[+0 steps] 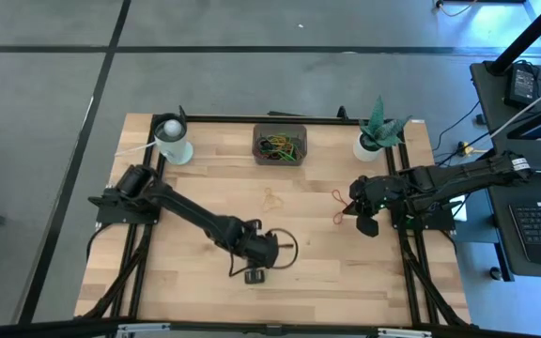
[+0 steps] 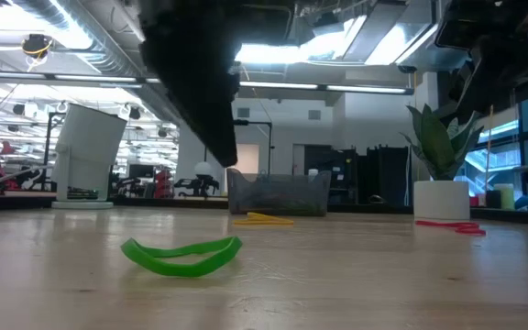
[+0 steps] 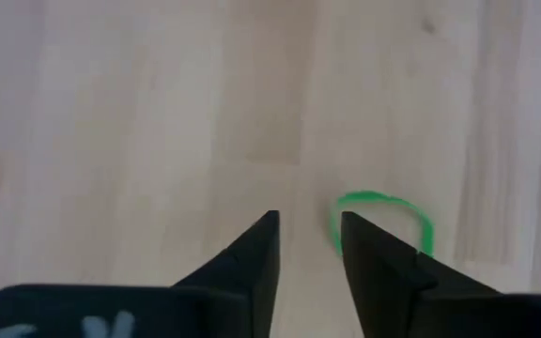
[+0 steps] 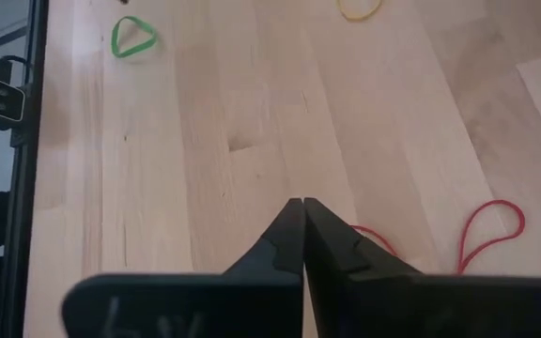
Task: Pick and place rubber bands into bin
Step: Put the green rubber band into the bin, then put the red rubber band into the bin
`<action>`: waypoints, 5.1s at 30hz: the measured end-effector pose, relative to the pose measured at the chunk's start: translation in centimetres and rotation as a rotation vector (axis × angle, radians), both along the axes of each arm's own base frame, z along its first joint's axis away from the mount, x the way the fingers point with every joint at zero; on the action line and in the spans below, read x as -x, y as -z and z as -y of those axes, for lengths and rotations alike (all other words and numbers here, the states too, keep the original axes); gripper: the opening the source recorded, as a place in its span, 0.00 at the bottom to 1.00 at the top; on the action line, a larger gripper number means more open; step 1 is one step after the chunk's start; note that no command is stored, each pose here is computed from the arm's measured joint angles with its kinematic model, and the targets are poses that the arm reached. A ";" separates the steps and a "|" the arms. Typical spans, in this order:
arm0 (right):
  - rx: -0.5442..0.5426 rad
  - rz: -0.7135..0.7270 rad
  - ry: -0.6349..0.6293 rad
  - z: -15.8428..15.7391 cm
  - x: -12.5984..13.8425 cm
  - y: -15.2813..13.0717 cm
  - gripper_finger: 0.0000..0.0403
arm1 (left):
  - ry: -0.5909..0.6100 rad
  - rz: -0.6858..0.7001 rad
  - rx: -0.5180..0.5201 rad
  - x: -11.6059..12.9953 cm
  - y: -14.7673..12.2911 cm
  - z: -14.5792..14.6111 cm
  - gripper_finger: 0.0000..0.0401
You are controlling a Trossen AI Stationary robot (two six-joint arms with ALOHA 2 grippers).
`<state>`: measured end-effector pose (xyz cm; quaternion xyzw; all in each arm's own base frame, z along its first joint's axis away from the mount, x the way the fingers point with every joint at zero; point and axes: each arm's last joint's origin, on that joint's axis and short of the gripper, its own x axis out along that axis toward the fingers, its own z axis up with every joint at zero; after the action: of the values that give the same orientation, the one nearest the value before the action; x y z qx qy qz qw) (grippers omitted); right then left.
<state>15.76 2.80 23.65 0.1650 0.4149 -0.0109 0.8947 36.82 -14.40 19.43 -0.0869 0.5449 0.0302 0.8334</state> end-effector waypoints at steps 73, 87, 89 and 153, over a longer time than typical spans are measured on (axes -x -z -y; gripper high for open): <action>0.121 0.150 0.262 0.0 -5.3 1.4 0.02 | -0.146 0.204 -0.200 6.4 -10.6 -30.6 0.01; -0.051 0.189 0.492 1.4 -7.4 2.4 0.02 | 0.014 0.131 -0.208 1.9 -5.0 -37.6 0.01; -0.068 0.195 0.510 1.5 -7.5 2.4 0.02 | 0.007 0.078 -0.197 1.4 -3.8 -38.2 0.01; 0.047 -0.293 0.760 5.2 -4.1 2.3 0.08 | -0.169 0.065 -0.061 1.2 -13.6 -31.4 0.32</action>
<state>19.83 -2.38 21.38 0.2829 0.4471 -0.3736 0.7619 35.59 17.00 33.07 -0.1080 0.5073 0.1140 0.8473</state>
